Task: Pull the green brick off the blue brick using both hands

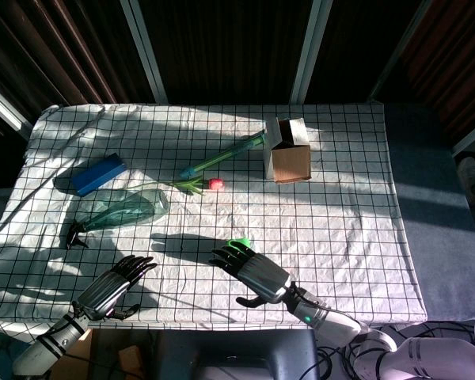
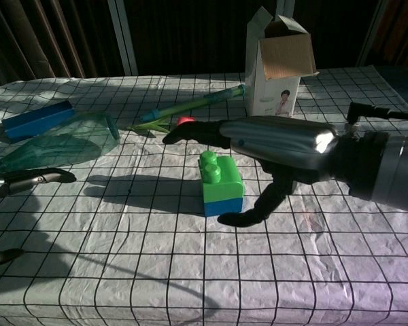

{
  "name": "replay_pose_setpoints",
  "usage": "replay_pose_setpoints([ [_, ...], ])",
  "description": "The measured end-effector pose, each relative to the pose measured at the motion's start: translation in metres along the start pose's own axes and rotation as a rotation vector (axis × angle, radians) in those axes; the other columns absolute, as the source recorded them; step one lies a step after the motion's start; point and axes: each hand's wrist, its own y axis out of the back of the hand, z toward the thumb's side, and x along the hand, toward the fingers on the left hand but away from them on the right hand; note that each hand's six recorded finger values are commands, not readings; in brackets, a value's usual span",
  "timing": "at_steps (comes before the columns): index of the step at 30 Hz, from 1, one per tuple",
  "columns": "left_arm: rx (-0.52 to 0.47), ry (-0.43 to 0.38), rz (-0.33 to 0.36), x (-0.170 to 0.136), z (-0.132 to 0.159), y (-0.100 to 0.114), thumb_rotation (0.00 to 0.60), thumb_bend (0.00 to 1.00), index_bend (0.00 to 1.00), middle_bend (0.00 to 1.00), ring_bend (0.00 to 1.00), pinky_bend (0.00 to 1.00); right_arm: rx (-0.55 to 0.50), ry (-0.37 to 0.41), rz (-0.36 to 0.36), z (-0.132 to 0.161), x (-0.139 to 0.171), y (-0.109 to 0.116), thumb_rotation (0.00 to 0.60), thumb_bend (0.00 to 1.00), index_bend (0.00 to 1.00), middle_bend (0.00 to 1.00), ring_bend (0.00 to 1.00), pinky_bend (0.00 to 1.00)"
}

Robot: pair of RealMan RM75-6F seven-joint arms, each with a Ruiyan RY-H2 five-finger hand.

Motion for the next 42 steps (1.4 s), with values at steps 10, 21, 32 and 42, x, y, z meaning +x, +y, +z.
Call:
replay_pose_setpoints([
  [10,0.003,0.007,0.005,-0.002,-0.001,0.002,0.600,0.33,0.00,0.00,0.00,0.00,0.034,-0.044,-0.003,-0.012,0.000,0.002,0.600,0.20,0.00,0.00,0.00,0.00],
  [21,0.130,0.112,0.090,-0.016,-0.022,0.016,0.600,0.33,0.00,0.00,0.00,0.00,0.076,-0.122,-0.021,-0.036,-0.007,0.006,0.600,0.20,0.00,0.00,0.00,0.00],
  [32,0.178,0.305,0.112,-0.050,-0.059,0.021,0.600,0.33,0.00,0.00,0.00,0.00,0.097,-0.274,0.052,-0.079,-0.023,-0.005,0.600,0.20,0.03,0.03,0.00,0.00],
  [42,0.158,0.303,0.109,-0.053,-0.061,0.022,0.600,0.33,0.00,0.00,0.00,0.00,0.081,-0.261,0.058,-0.073,-0.032,-0.009,0.600,0.23,0.25,0.20,0.04,0.00],
])
